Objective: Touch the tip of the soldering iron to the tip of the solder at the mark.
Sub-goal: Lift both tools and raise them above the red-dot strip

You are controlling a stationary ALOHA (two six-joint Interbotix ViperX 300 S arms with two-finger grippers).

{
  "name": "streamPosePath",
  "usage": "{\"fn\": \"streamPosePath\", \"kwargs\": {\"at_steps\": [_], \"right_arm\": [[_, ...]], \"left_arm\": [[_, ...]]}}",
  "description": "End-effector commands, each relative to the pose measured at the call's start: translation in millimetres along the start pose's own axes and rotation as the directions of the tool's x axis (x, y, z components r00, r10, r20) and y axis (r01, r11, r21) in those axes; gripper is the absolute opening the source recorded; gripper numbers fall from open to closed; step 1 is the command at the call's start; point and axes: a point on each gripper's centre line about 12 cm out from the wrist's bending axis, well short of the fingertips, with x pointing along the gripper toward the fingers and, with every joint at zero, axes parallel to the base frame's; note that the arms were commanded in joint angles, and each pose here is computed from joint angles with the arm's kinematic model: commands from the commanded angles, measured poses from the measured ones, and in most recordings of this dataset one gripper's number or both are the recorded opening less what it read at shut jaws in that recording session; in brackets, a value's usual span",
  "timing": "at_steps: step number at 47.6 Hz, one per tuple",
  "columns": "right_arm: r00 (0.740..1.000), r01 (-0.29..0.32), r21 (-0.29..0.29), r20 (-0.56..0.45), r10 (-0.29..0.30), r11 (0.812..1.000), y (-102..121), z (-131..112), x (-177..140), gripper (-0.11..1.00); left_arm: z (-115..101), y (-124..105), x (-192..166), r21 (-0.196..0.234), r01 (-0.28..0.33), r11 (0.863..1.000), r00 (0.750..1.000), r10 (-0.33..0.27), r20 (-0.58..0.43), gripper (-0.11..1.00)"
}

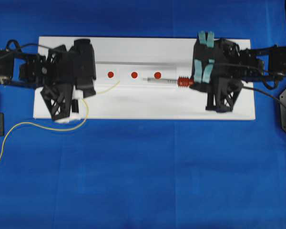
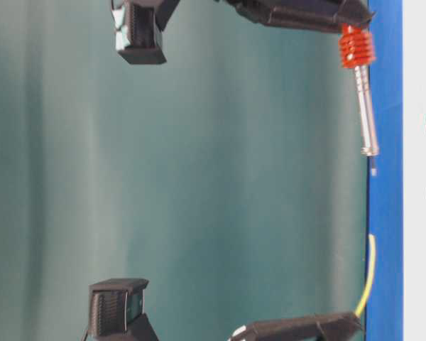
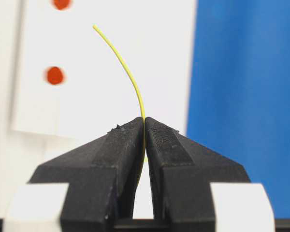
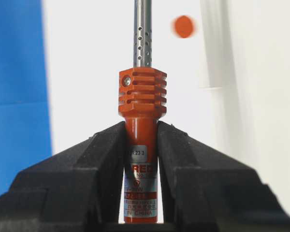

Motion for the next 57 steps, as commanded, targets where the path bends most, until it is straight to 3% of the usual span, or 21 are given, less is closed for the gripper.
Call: {"fn": "streamPosePath", "kwargs": {"at_steps": [1,10,28,40,52,57], "right_arm": [[0.999,0.024,0.009,0.035,-0.024,1.0,-10,13,-5,0.06],[0.998,0.053,0.02,0.023,-0.053,0.998,-21,13,-6,0.06],[0.998,0.054,0.024,0.01,-0.054,0.998,-21,12,-6,0.06],[0.999,0.053,0.023,0.009,-0.053,0.998,-21,12,-5,0.06],[0.999,0.053,0.024,0.009,-0.053,0.998,-21,12,-5,0.06],[0.998,0.054,0.024,0.007,-0.054,0.998,-21,12,-4,0.06]], "left_arm": [[13,13,-6,-0.019,-0.025,1.0,0.999,0.026,0.044,0.02],[15,27,-7,-0.023,-0.056,0.998,0.997,0.057,0.047,0.02],[12,28,-6,-0.027,-0.057,0.998,0.998,0.058,0.04,0.02],[4,28,-4,-0.051,-0.055,0.997,0.998,0.056,0.011,0.02],[-14,27,6,-0.108,-0.058,0.992,0.998,0.054,-0.043,0.02],[-20,25,17,-0.109,-0.056,0.993,0.997,0.049,-0.068,0.02]]}}
